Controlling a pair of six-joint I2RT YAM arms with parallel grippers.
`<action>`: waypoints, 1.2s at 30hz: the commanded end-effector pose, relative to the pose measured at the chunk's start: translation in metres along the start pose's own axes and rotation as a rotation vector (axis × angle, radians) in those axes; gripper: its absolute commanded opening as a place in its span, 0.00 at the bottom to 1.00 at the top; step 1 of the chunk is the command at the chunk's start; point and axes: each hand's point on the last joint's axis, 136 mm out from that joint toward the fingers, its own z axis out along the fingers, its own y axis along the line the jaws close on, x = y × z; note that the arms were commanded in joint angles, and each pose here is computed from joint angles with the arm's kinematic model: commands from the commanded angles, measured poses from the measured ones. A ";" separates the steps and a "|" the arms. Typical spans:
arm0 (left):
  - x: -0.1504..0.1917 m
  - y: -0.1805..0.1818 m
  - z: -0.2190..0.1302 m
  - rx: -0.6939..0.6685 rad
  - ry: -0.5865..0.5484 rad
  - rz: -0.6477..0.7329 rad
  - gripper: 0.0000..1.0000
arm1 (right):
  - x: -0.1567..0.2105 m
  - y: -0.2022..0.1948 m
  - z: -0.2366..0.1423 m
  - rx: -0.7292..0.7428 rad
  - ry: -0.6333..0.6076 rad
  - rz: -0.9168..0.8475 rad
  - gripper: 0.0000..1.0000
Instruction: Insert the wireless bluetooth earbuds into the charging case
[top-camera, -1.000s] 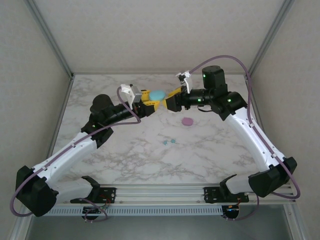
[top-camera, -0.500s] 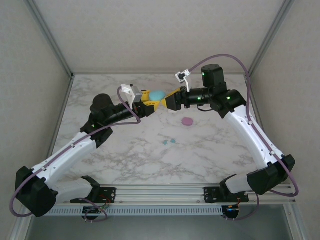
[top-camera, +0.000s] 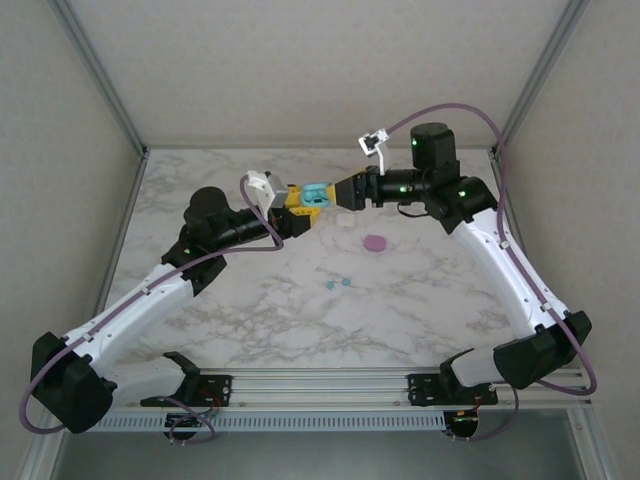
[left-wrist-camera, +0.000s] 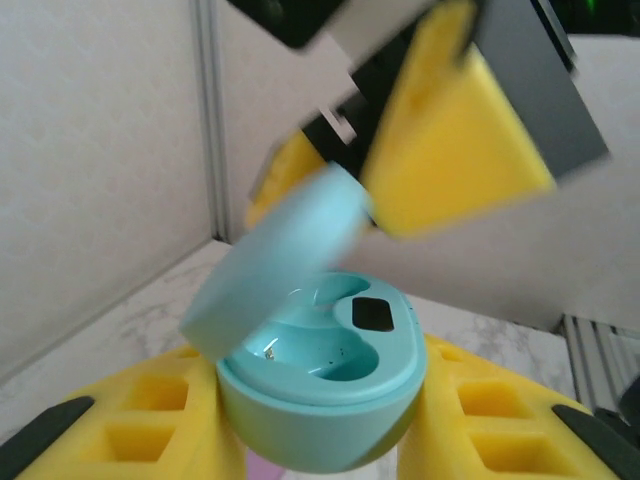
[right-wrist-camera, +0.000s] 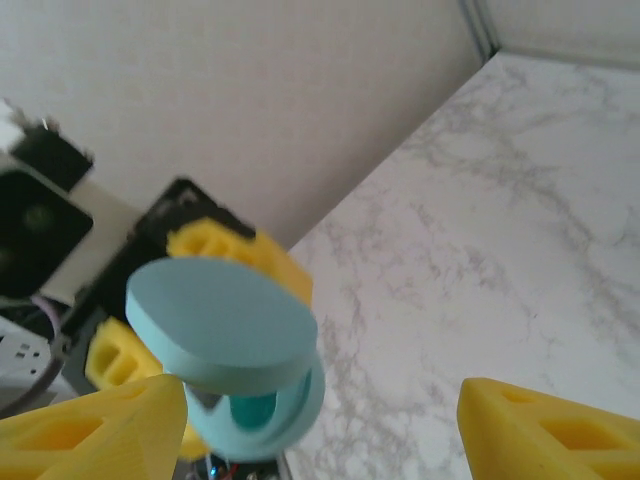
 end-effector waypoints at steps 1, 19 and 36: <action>-0.011 -0.016 0.000 0.076 -0.014 0.033 0.17 | -0.021 -0.002 -0.002 0.020 -0.057 -0.020 0.73; 0.000 0.000 -0.003 -0.030 -0.007 -0.013 0.19 | -0.044 0.007 -0.026 0.104 -0.176 -0.035 0.82; -0.005 0.007 -0.018 -0.112 -0.068 -0.023 0.18 | 0.056 -0.117 -0.053 0.623 0.057 0.244 0.58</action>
